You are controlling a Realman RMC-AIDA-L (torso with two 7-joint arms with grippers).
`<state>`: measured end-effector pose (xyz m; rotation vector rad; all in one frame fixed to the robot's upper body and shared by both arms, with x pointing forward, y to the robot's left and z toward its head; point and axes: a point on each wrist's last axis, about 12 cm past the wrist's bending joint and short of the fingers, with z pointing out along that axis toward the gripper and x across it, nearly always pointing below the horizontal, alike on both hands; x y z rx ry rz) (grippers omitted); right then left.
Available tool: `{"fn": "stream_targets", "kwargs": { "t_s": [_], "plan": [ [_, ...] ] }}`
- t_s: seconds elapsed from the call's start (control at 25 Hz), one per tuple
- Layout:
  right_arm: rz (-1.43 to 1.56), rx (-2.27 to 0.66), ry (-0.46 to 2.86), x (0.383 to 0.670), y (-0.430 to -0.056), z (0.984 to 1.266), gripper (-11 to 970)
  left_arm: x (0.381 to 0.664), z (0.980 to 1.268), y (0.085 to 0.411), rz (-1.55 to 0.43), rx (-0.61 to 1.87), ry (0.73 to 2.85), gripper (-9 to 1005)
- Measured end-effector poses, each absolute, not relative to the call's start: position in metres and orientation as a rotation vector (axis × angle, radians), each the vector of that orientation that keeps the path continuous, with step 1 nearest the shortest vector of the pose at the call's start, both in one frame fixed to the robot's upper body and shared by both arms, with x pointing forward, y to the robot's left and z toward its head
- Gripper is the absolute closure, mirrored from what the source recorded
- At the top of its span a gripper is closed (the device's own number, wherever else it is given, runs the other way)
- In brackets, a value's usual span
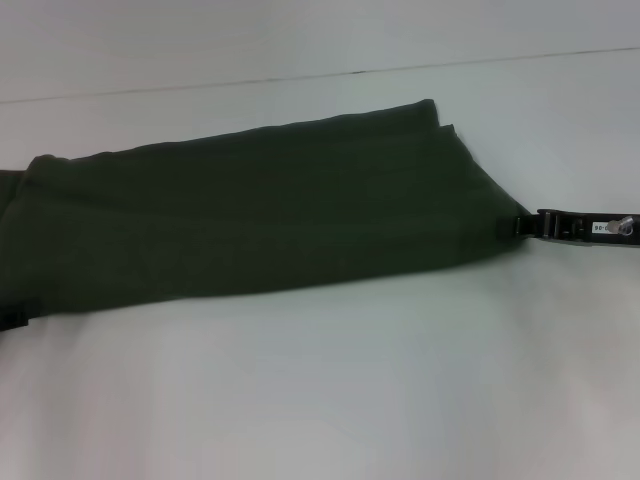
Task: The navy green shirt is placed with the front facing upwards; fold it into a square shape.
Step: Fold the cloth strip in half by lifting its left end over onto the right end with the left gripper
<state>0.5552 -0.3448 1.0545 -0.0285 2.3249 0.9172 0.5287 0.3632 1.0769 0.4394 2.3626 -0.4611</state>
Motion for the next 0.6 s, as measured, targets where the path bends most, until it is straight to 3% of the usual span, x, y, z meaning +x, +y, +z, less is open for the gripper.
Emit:
{"fn": "stream_targets", "kwargs": {
  "t_s": [0.6],
  "plan": [
    [0.918,-0.029,2.323,0.5558,-0.3445,1.0549,944,0.528,1.0789,0.3719,-0.426,0.401,2.362,314]
  ]
}}
